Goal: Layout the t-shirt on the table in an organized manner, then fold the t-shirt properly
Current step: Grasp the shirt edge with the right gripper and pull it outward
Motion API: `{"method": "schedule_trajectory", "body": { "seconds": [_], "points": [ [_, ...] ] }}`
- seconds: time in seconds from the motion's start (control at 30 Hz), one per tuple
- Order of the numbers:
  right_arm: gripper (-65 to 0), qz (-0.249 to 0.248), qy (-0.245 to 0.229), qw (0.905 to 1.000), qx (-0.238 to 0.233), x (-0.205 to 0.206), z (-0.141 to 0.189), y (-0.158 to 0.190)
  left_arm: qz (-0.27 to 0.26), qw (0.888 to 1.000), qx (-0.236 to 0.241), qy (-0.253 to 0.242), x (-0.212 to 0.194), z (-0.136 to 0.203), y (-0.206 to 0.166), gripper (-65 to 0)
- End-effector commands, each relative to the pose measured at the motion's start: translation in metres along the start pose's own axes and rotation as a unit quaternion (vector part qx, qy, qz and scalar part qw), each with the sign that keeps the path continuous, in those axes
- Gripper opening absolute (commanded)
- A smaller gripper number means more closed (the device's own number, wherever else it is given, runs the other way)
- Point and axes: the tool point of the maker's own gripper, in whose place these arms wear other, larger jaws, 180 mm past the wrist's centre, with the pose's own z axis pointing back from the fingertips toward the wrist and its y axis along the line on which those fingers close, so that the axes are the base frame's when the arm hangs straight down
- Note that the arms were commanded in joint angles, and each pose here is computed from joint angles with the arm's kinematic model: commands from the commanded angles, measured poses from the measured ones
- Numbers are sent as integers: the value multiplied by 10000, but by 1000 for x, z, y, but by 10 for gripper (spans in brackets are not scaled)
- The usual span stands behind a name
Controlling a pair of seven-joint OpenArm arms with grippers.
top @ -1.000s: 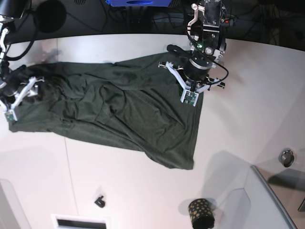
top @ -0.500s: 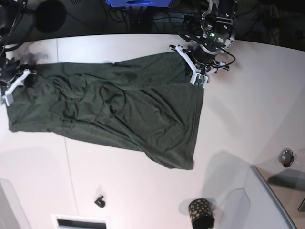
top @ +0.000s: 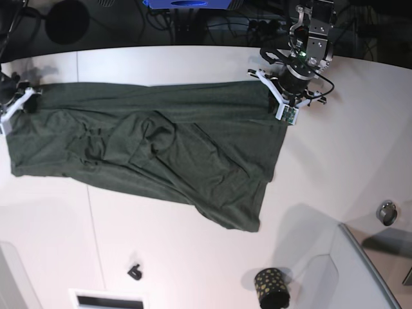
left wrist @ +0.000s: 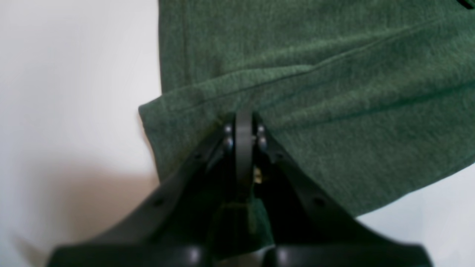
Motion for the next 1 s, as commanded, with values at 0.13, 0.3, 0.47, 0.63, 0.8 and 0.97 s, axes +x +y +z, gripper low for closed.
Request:
{"method": "schedule_trajectory", "body": {
  "seconds": [0.13,0.3,0.47,0.63,0.8,0.97],
  "points": [
    [-603,474,243,9979,-359,-6,22,-19,-156,9996,123,213,-8,2,11,-650],
    [-602,787,21,9959,-440,10,35,-17,-138,9993,332,-109,16,11,26,-650],
    [-600,1220,-296,9908,-498,44,50,-4,-196,9972,599,-397,54,27,43,-650],
    [-594,1619,-867,9822,-389,91,62,23,-23,9966,526,-641,84,33,24,-650],
    [-348,2255,-998,9691,107,128,41,70,297,9986,98,-417,71,13,-19,-650],
    [-230,3245,-900,9411,309,151,22,120,314,9993,-138,-135,46,-1,-38,-650]
  ]
}}
